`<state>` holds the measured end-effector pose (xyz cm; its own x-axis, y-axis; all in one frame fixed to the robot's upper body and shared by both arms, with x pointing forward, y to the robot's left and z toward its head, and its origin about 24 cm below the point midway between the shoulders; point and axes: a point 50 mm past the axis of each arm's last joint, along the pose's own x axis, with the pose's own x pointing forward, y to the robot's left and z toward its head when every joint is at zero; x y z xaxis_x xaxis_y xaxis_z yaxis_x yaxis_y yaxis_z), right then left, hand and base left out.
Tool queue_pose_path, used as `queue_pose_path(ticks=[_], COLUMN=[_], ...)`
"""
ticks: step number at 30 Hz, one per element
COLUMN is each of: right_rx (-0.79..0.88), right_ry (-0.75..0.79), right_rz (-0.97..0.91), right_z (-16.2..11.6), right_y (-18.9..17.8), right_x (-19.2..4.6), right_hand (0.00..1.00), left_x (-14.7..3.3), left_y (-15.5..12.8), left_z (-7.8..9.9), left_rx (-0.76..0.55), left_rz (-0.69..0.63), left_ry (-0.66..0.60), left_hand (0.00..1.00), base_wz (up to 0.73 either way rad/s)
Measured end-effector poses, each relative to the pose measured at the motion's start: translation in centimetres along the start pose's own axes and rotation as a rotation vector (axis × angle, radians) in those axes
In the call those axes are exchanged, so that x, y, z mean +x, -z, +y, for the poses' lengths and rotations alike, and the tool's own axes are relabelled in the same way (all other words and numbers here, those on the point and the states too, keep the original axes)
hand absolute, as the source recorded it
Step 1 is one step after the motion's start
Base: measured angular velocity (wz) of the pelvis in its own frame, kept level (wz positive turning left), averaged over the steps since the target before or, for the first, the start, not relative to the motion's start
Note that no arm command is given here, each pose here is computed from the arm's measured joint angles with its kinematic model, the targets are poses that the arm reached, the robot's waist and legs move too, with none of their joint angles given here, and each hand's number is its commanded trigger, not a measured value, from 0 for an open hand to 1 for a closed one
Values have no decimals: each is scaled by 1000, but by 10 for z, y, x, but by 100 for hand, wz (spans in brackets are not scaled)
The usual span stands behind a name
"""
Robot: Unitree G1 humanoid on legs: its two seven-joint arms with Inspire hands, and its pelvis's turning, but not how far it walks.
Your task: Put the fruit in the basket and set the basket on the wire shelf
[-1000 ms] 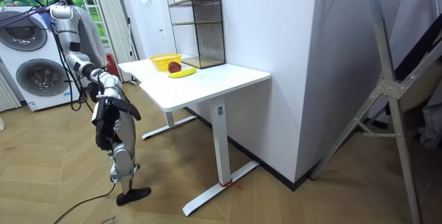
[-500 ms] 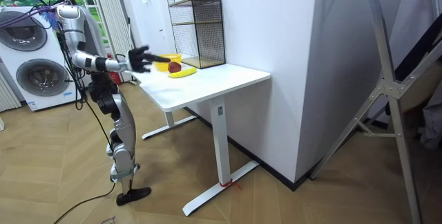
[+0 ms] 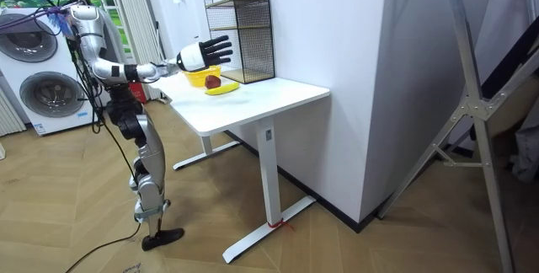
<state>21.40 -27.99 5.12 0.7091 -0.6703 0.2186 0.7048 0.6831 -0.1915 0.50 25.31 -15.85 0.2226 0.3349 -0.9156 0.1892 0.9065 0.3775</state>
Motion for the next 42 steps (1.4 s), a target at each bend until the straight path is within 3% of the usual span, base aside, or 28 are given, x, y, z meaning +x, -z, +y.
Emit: queue_pose_path(ticks=[7,16,31,42], right_rx=[-3,-3,-112,-150], right_ry=[-262,-471,-724,-819], right_rz=[22,17,-58,-75], right_z=[25,46,75,81], right_y=[1,-2,-9,-10], right_x=[-8,-13,-27,-32], right_hand=[0,0,0,0], left_x=[0,1,1,2], left_y=[0,-7,-6,-12], left_z=[-2,-3,-4,-3], left_rx=[21,41,82,102], left_rz=[0,-18,-18,-39], left_ry=[27,39,78,72], left_hand=[0,0,0,0], base_wz=[8,0,2,3])
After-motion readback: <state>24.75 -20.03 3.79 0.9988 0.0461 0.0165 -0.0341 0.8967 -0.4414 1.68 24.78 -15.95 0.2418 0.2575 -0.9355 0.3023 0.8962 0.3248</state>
